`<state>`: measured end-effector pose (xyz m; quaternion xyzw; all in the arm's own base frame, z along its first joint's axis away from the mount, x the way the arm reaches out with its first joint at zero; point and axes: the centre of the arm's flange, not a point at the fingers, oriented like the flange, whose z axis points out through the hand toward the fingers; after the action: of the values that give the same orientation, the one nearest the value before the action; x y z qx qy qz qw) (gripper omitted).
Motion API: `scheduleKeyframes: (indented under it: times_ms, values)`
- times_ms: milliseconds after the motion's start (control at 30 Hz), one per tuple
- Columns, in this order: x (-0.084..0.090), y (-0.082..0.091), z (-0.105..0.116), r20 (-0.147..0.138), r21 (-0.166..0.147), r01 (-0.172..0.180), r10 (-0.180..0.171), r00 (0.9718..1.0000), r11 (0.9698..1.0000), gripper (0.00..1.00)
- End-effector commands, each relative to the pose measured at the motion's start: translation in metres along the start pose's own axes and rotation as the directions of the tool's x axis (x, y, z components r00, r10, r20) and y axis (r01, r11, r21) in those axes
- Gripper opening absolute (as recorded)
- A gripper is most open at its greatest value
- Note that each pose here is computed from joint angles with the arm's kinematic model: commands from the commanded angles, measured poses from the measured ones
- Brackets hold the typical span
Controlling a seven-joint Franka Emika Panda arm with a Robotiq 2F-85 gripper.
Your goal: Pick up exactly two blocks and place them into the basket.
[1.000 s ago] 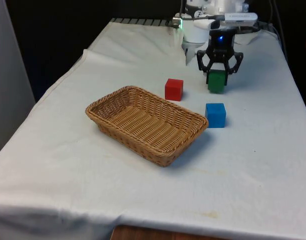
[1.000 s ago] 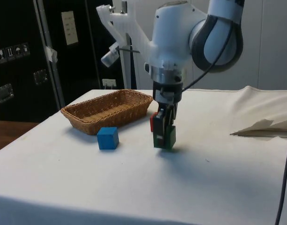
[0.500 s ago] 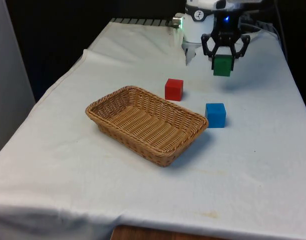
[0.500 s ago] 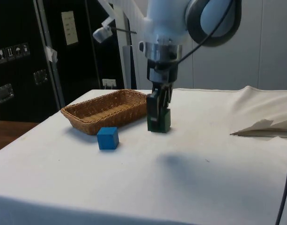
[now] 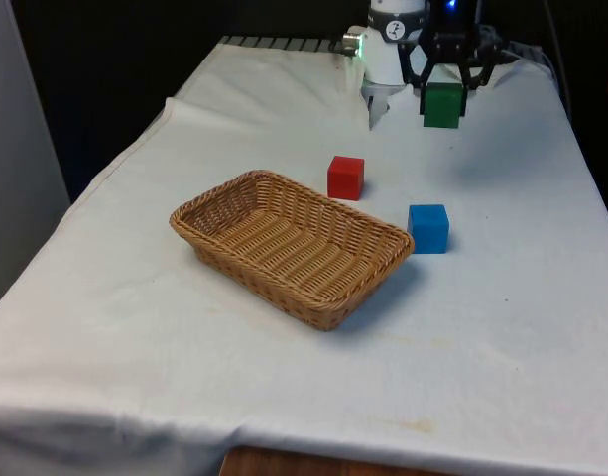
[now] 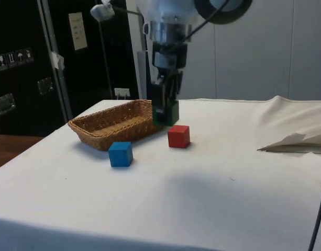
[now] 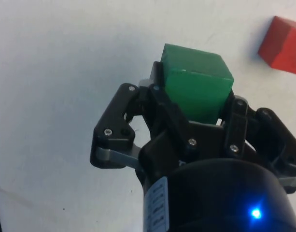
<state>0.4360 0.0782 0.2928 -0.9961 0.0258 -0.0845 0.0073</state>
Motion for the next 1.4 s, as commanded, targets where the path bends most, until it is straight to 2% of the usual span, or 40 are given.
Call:
scheduleKeyframes:
  times_ms: [0, 33, 233, 267, 333, 600, 633, 667, 833, 867, 900, 1000, 1133, 1167, 1200, 1367]
  values:
    - [0.004, 0.002, -0.003, -0.001, -0.001, 0.003, -0.003, 1.0000, 1.0000, 0.02]
    - [0.008, 0.003, -0.005, 0.006, 0.003, 0.003, -0.003, 1.0000, 1.0000, 0.02]
    - [0.033, 0.015, -0.018, 0.009, -0.006, 0.005, -0.005, 0.9999, 1.0000, 0.02]
    - [0.029, 0.014, -0.016, 0.002, -0.012, 0.005, -0.005, 1.0000, 0.9999, 0.02]
    - [0.043, 0.020, -0.022, 0.010, -0.011, 0.005, -0.005, 0.9999, 0.9999, 0.02]
    - [0.072, 0.034, -0.030, 0.016, -0.028, 0.006, -0.006, 0.9999, 0.9996, 0.02]
    - [0.070, 0.034, -0.030, 0.007, -0.036, 0.006, -0.005, 1.0000, 0.9993, 0.02]
    - [0.079, 0.036, -0.030, 0.018, -0.032, 0.007, -0.007, 0.9998, 0.9995, 0.02]
    - [0.096, 0.044, -0.029, 0.020, -0.045, 0.009, -0.008, 0.9998, 0.9989, 0.02]
    - [0.099, 0.045, -0.029, 0.011, -0.056, 0.008, -0.008, 0.9999, 0.9984, 0.02]
    - [0.103, 0.046, -0.028, 0.020, -0.050, 0.010, -0.009, 0.9997, 0.9987, 0.02]
    - [0.113, 0.050, -0.026, 0.020, -0.057, 0.012, -0.011, 0.9997, 0.9983, 0.02]
    - [0.130, 0.052, -0.022, 0.017, -0.072, 0.015, -0.014, 0.9998, 0.9973, 0.02]
    - [0.126, 0.053, -0.023, 0.009, -0.079, 0.014, -0.013, 0.9999, 0.9968, 0.02]
    - [0.133, 0.052, -0.020, 0.018, -0.076, 0.017, -0.016, 0.9997, 0.9970, 0.02]
    - [0.152, 0.052, -0.011, 0.011, -0.093, 0.026, -0.025, 0.9996, 0.9953, 0.02]
